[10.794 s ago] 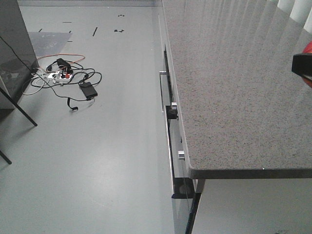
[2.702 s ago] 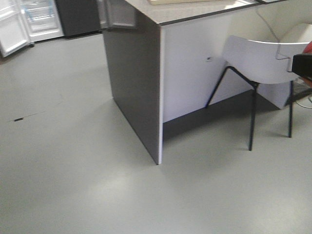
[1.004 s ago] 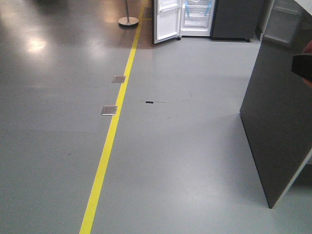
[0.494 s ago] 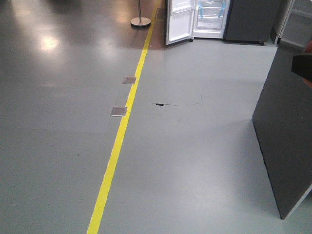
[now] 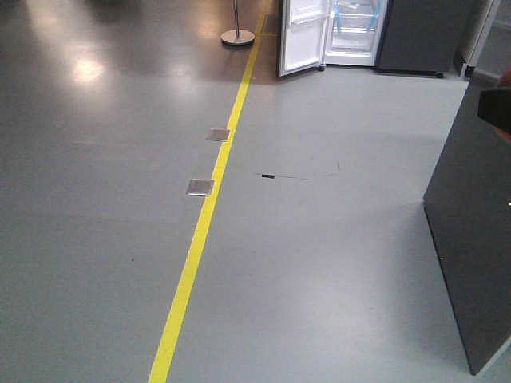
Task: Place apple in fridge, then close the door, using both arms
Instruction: 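Drive toward the open white refrigerator carrying the apple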
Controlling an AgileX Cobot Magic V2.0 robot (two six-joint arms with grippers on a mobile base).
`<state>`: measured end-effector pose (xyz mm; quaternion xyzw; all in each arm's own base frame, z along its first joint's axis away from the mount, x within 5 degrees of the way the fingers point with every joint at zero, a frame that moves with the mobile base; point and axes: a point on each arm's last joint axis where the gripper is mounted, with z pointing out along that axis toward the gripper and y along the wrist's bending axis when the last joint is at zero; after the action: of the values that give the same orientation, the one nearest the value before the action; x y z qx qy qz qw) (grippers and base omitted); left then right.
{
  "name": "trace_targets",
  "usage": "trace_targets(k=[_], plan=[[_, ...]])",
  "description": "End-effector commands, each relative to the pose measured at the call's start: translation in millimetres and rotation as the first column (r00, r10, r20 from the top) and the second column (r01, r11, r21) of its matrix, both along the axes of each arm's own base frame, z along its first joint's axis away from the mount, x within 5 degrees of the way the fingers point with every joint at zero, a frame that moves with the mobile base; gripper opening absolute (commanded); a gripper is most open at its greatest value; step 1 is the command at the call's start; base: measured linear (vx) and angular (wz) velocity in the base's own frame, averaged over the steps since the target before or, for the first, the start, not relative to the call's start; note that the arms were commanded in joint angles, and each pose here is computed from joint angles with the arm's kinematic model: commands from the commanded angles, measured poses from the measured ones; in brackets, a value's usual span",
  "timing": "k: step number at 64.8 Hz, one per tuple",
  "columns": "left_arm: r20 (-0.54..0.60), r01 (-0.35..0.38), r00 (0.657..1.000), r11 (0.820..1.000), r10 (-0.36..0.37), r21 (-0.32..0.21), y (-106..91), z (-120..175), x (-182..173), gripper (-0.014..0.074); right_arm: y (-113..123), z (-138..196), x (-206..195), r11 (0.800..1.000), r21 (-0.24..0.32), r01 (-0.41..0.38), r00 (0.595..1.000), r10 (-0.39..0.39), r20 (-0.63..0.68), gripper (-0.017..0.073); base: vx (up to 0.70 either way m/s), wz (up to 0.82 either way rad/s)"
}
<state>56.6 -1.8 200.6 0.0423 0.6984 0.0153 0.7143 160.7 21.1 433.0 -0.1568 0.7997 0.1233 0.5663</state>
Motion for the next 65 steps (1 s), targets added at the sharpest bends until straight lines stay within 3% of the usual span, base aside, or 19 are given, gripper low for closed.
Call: trace_targets(k=[1, 65], plan=[[0.103, 0.021, 0.994, 1.0, -0.019, -0.016, -1.4, 13.6, -2.7, -0.0006, -1.2, 15.7, -1.9, 0.999, 0.039, 0.032, 0.995, -0.035, 0.093, 0.006, 0.11, 0.04], [0.103, 0.021, 0.994, 1.0, -0.019, -0.016, -1.4, 13.6, -2.7, -0.0006, -1.2, 15.7, -1.9, 0.999, 0.039, 0.032, 0.995, -0.035, 0.093, 0.006, 0.14, -0.01]])
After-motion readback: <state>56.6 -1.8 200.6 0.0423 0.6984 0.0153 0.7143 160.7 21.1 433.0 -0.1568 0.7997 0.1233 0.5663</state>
